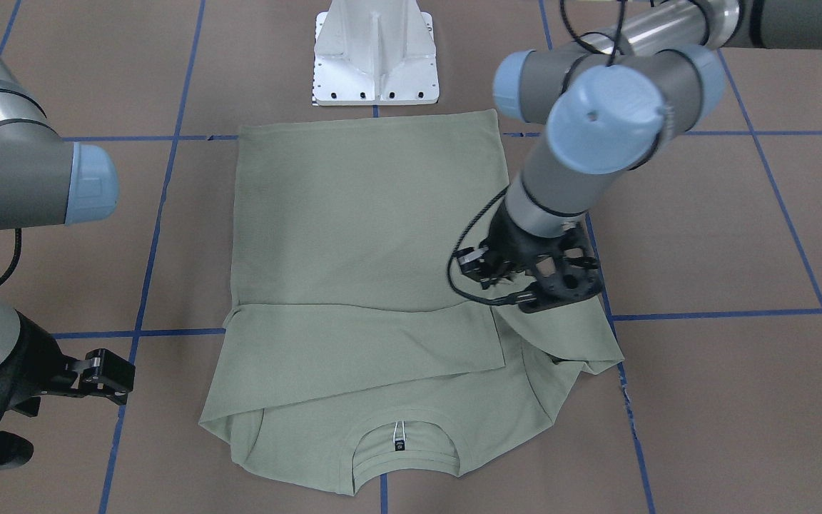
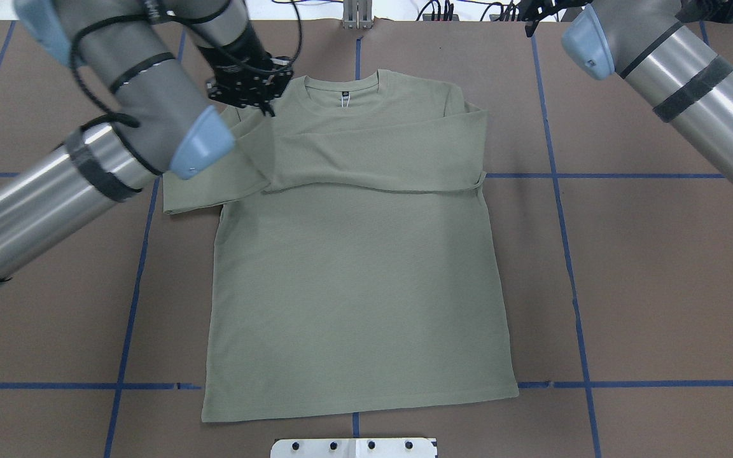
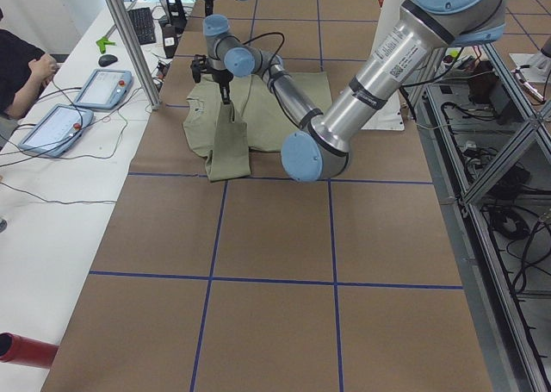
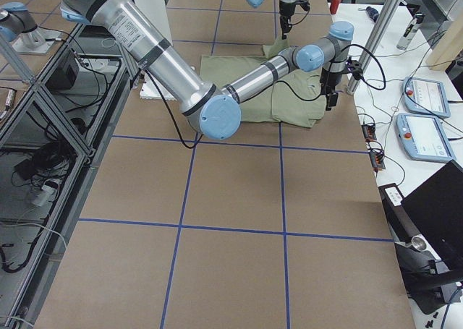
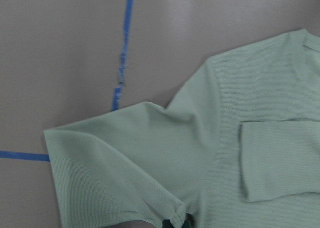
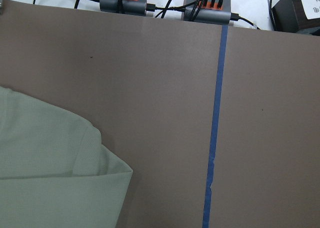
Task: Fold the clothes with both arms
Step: 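Fold the held sleeve across the shirt body with the left gripper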
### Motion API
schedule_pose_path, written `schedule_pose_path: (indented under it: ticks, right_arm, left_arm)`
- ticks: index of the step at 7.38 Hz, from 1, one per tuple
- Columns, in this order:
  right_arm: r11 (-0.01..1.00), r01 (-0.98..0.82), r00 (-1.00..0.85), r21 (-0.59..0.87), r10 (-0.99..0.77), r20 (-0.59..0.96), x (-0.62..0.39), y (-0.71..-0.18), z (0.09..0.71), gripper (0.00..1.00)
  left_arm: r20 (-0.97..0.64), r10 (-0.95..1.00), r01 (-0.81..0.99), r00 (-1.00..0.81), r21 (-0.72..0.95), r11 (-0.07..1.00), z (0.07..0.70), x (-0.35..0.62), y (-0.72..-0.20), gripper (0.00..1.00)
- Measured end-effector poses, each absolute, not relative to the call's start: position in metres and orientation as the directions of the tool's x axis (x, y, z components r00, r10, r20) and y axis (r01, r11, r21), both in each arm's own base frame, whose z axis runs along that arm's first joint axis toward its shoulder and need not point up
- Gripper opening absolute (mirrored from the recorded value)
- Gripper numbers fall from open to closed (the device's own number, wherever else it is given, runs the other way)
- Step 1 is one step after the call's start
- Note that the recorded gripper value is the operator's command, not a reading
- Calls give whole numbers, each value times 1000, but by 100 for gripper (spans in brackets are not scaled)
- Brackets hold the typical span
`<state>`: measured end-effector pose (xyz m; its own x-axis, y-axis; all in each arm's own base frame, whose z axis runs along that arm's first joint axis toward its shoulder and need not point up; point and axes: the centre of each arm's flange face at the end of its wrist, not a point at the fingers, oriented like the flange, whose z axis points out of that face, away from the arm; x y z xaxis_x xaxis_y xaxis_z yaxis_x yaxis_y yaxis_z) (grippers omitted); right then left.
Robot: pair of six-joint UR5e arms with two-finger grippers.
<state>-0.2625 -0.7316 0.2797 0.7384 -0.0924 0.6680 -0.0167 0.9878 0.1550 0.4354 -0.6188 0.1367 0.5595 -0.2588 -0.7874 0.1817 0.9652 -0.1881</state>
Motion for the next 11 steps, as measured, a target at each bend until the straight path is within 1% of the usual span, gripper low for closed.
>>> schedule_pose_path:
  ticks: [1,3,6,8,9,10,11]
  right_arm:
    - [988,-18,739,155,-91,668,-262,-732,280,100]
    - [988,-20,738,156,-91,669,-261,-731,279,100]
    - [986,-21,735,163,-96,671,-259,-727,278,100]
    - [986,-20,735,164,-96,671,-259,-725,280,100]
    - [986,-20,735,164,-96,671,-258,-724,281,100]
    - [987,-20,735,162,-96,671,-259,-724,282,100]
    - [987,-19,735,162,-96,671,-259,-724,282,100]
  left_arm:
    - [-799,-281,181,532,-216,959,109,478,-622,0]
    - [-828,-287,190,481,-221,957,80,552,-613,0]
    - [-849,-285,194,445,-220,956,68,619,-594,0]
    - [-867,-276,202,415,-208,957,72,651,-577,0]
    - [-876,-278,210,395,-209,955,72,663,-568,15]
    - [-881,-294,228,371,-220,948,69,672,-562,52]
    - [-881,-322,246,348,-245,938,63,678,-560,96]
